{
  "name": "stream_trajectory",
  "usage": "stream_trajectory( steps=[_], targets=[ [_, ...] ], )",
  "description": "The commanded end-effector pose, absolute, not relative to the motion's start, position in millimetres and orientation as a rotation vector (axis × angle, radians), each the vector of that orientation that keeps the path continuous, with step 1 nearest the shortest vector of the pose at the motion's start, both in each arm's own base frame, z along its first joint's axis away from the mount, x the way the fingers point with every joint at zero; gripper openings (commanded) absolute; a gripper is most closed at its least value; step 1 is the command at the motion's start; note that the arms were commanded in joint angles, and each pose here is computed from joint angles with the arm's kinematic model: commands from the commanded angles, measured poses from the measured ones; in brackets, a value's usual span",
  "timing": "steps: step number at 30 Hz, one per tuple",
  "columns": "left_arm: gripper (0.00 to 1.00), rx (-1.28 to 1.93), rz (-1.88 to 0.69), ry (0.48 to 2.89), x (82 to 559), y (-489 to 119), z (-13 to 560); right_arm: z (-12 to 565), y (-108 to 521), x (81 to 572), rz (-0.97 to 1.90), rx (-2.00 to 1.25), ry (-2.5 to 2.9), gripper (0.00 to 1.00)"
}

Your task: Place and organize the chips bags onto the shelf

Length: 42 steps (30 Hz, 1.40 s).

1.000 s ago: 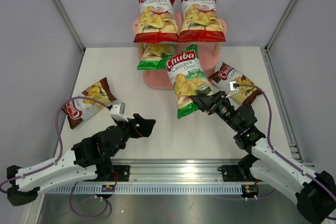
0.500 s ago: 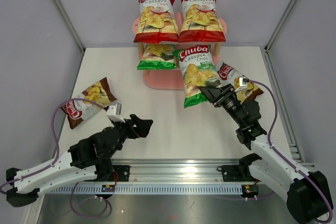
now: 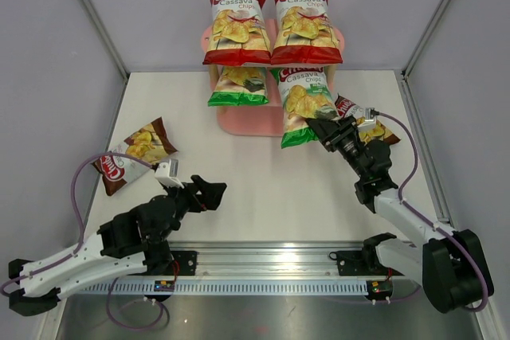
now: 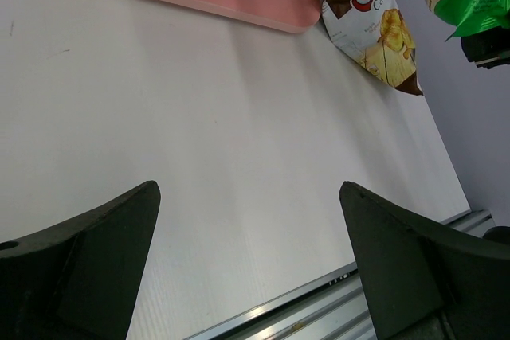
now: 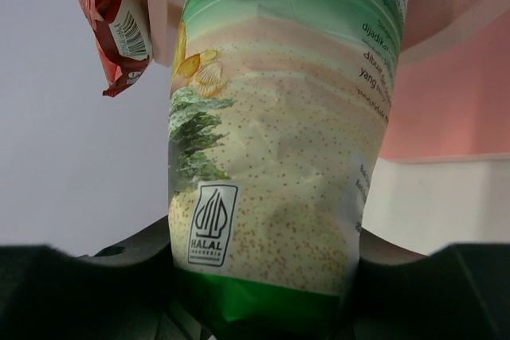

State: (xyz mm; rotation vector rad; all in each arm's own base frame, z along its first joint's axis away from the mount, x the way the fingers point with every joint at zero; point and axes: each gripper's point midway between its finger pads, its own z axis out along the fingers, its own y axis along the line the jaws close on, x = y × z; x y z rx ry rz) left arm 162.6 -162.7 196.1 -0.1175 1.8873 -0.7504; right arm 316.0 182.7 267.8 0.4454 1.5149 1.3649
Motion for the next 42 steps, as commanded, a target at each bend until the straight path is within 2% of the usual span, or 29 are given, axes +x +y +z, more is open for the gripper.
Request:
stream_trajectory(
  steps=[1, 17, 30, 42],
  targets=[
    [0.99, -0.177, -0.752, 1.847, 167, -156, 205, 327, 181, 322, 1.430, 0.374, 1.318, 0.03],
    [0.99, -0.221, -0.703, 1.838, 166, -133, 208, 333, 178, 379, 1.381, 0.484, 1.254, 0.04],
    [0.99, -0.238, -0.663, 1.834, 165, -120, 202, 306, 178, 424, 1.386, 0.607, 1.222, 0.04],
    [0.99, -0.236, -0.648, 1.833, 167, -120, 201, 310, 186, 453, 1.345, 0.609, 1.237, 0.09]
  ],
)
